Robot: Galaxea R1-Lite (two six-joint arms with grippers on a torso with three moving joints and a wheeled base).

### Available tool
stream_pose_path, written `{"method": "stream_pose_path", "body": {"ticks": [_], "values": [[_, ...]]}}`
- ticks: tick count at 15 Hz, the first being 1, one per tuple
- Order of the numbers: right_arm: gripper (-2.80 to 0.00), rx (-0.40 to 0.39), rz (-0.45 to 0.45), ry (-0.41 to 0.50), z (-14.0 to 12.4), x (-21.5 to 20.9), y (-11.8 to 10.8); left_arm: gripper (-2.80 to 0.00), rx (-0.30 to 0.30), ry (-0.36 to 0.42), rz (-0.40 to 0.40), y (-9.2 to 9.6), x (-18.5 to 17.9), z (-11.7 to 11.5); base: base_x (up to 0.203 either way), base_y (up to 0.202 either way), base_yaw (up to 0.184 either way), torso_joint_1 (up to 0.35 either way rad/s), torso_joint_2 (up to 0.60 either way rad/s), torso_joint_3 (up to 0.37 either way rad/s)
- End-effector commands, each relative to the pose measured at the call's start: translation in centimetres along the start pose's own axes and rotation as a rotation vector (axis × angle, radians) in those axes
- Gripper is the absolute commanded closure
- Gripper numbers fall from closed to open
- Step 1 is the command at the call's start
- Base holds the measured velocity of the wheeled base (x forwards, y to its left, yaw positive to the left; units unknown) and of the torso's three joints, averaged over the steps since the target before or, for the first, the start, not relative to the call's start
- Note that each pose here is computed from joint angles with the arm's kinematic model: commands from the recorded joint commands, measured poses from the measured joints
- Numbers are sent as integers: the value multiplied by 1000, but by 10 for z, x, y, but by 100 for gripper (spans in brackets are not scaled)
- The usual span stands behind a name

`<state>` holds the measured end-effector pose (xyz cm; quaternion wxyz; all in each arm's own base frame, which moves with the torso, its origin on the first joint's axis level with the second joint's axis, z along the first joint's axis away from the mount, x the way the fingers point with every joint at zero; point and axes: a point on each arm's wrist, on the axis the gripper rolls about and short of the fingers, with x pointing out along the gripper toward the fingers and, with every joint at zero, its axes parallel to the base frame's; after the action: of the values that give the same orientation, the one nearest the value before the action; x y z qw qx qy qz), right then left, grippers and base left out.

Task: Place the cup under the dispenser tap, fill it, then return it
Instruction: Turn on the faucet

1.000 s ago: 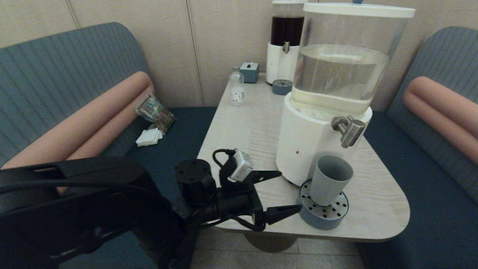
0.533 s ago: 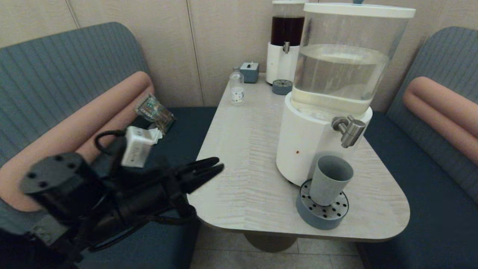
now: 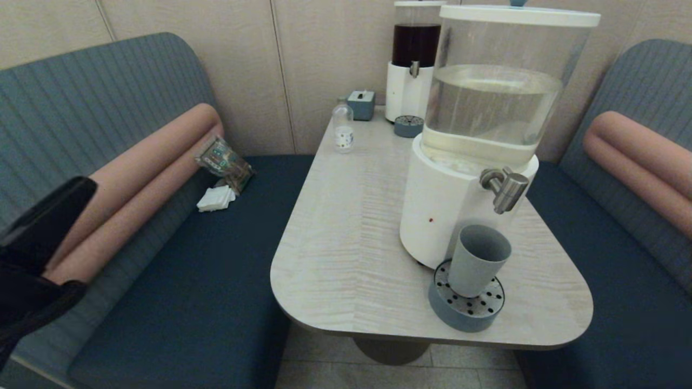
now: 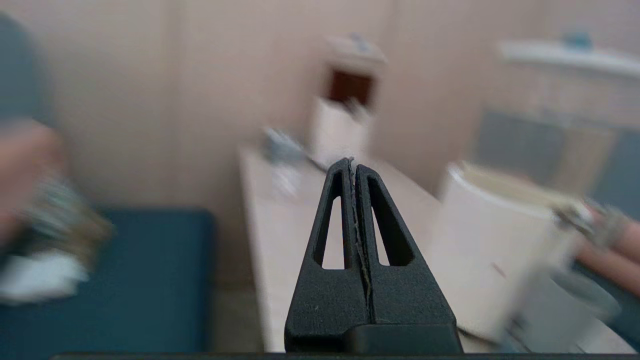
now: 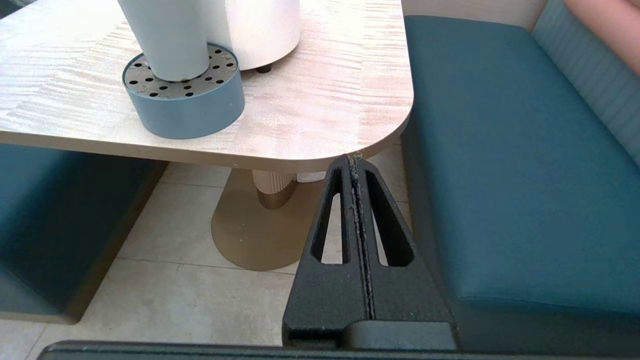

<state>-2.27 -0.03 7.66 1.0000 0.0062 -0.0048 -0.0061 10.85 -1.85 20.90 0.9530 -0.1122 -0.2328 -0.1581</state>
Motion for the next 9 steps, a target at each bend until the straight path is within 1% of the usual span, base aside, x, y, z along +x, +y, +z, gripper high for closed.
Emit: {"method": "stream_pose_path", "body": {"ticks": [1,3,5,7,8,9], "values": [[0,0,1,0,0,0,0,0,52,-142,26,-5,-30,25,0,0,0,0,0,0],[0,0,0,0,0,0,0,0,77,-192,23,-11,-55,35,0,0,0,0,0,0],[0,0,0,0,0,0,0,0,89,-180,-4,-19,-80,40,0,0,0,0,0,0],[0,0,0,0,0,0,0,0,103,-124,-32,-28,-111,43,0,0,0,0,0,0],[0,0,0,0,0,0,0,0,110,-72,-41,-32,-127,42,0,0,0,0,0,0],[0,0,0,0,0,0,0,0,118,9,-43,-36,-144,37,0,0,0,0,0,0]]}}
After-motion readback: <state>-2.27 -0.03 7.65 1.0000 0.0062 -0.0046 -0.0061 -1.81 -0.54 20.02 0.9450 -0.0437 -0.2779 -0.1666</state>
